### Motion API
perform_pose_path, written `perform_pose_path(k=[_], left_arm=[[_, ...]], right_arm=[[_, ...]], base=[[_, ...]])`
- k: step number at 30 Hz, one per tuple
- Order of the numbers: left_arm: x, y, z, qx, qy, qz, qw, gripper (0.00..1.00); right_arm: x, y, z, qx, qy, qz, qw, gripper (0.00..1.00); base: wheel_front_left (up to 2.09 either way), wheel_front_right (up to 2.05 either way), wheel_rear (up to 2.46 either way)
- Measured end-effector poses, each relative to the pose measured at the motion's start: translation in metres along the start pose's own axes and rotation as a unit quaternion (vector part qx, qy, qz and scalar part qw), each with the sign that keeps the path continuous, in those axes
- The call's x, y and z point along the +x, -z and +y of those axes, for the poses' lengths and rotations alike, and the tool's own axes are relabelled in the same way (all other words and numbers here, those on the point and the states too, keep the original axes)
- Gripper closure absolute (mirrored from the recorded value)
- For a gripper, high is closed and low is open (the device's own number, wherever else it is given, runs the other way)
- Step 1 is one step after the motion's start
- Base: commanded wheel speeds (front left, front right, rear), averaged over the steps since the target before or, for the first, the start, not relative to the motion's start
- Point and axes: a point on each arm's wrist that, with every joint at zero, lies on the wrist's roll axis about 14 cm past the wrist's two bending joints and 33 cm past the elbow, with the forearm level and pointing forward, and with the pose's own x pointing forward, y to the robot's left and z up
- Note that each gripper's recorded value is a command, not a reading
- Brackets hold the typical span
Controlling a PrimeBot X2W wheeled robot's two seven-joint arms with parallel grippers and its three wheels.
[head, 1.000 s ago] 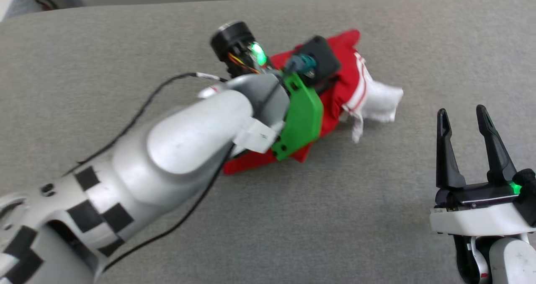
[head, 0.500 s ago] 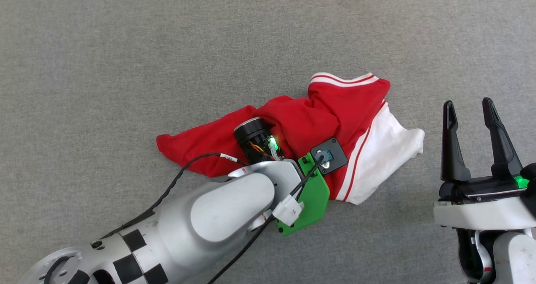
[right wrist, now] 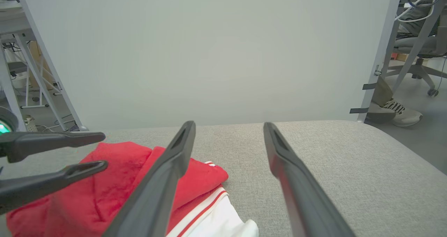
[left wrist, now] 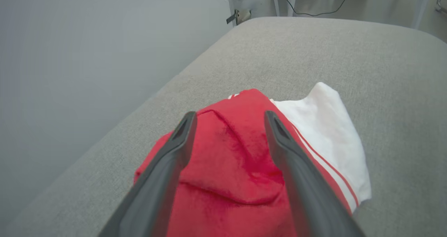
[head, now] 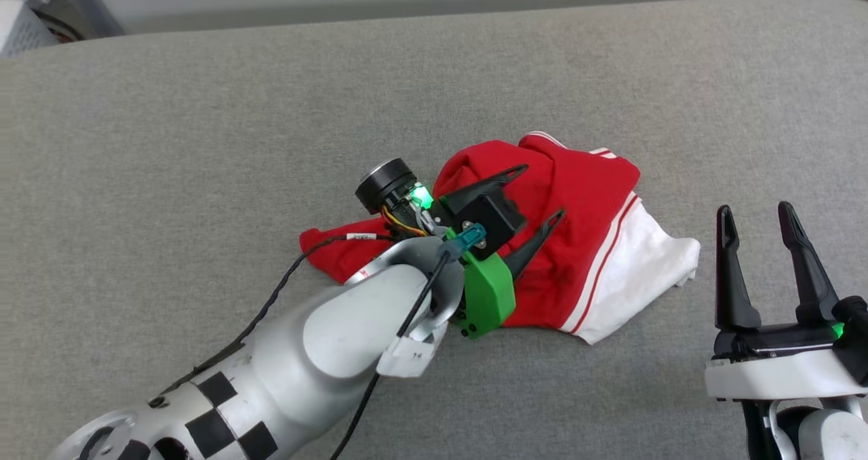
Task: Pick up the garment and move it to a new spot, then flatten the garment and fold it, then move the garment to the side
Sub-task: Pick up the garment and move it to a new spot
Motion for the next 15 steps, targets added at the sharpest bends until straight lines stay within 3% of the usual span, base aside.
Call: perform_pose_path(k=[3, 4, 8, 15], left_arm=[[-0.017, -0.013, 0.016, -0.002, -0.061, -0.034, 0.998, 0.0], [-0.043, -0.02, 0.04, -0.004, -0.139, -0.053, 0.989, 0.0], [-0.091, -0.03, 0.075, -0.002, -0.252, -0.077, 0.965, 0.0], [-0.176, -0.025, 0.092, -0.008, -0.389, -0.088, 0.917, 0.0]], right_arm=[[-0.005, -0.003, 0.005, 0.0, -0.007, -0.002, 1.0, 0.0], [-0.009, -0.006, 0.011, 0.001, -0.016, -0.003, 1.0, 0.0], [-0.013, -0.01, 0.019, 0.002, -0.028, -0.008, 1.0, 0.0], [-0.018, -0.016, 0.034, 0.0, -0.051, -0.014, 0.999, 0.0]], base=[[0.0, 0.0, 0.0], [0.0, 0.0, 0.0], [0.0, 0.0, 0.0], [0.0, 0.0, 0.0]])
